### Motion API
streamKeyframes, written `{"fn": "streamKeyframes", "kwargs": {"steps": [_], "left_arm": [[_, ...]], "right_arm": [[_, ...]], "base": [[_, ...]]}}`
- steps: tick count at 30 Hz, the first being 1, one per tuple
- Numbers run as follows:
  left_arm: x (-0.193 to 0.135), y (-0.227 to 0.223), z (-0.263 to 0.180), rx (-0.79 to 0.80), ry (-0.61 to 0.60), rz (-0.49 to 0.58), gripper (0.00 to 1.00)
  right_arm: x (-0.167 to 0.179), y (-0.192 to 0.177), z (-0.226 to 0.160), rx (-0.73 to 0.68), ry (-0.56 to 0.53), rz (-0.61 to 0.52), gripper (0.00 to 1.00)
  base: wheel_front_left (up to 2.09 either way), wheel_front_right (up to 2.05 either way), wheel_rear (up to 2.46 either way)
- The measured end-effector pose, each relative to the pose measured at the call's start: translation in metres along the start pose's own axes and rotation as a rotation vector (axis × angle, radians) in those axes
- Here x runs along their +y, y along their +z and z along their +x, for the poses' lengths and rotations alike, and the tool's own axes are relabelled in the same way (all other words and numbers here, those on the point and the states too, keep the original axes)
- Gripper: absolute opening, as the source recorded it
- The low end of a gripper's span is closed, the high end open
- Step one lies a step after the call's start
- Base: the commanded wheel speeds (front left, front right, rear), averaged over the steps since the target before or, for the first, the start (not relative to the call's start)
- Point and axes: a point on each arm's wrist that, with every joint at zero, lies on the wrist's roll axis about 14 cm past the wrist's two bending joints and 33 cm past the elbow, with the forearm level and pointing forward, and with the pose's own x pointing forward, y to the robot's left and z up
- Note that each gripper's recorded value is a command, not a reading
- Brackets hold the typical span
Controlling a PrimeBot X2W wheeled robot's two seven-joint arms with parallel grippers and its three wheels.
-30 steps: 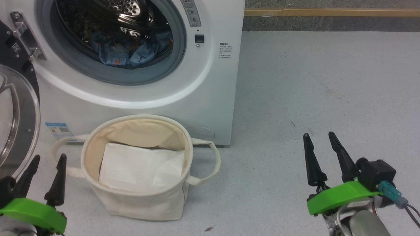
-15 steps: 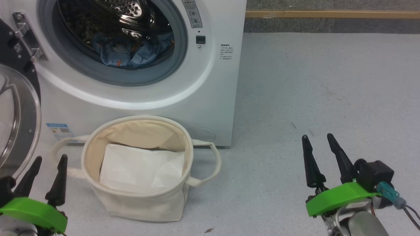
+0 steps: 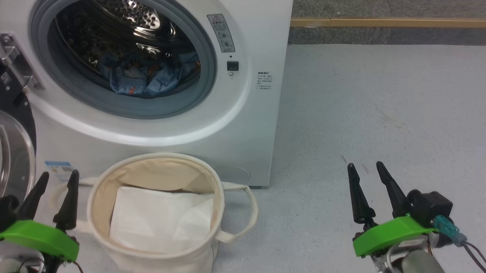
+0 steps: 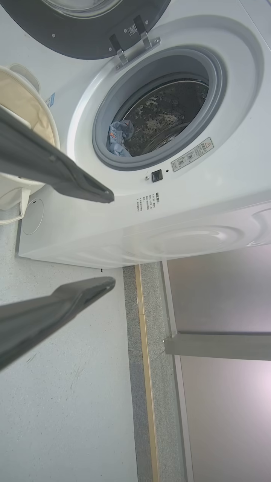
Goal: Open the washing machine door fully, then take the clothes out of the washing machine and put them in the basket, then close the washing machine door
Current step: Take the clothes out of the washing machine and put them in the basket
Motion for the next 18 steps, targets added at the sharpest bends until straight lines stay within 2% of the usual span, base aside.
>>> {"fn": "streamKeyframes", "kwargs": {"steps": [6, 18], "left_arm": [[-0.0005, 0.0012, 0.0023, -0.008, 0.001, 0.002, 1.00], [0.0031, -0.0056, 0.0023, -0.004, 0.017, 0.031, 1.00]], "right_arm": [[0.0005, -0.0005, 0.0013, 0.001, 0.002, 0.000, 1.00], [0.0008, -0.0046, 0.0027, 0.012, 0.003, 0.001, 1.00]], "base": [[0.54, -0.54, 0.00], [0.00, 0.00, 0.00]]}}
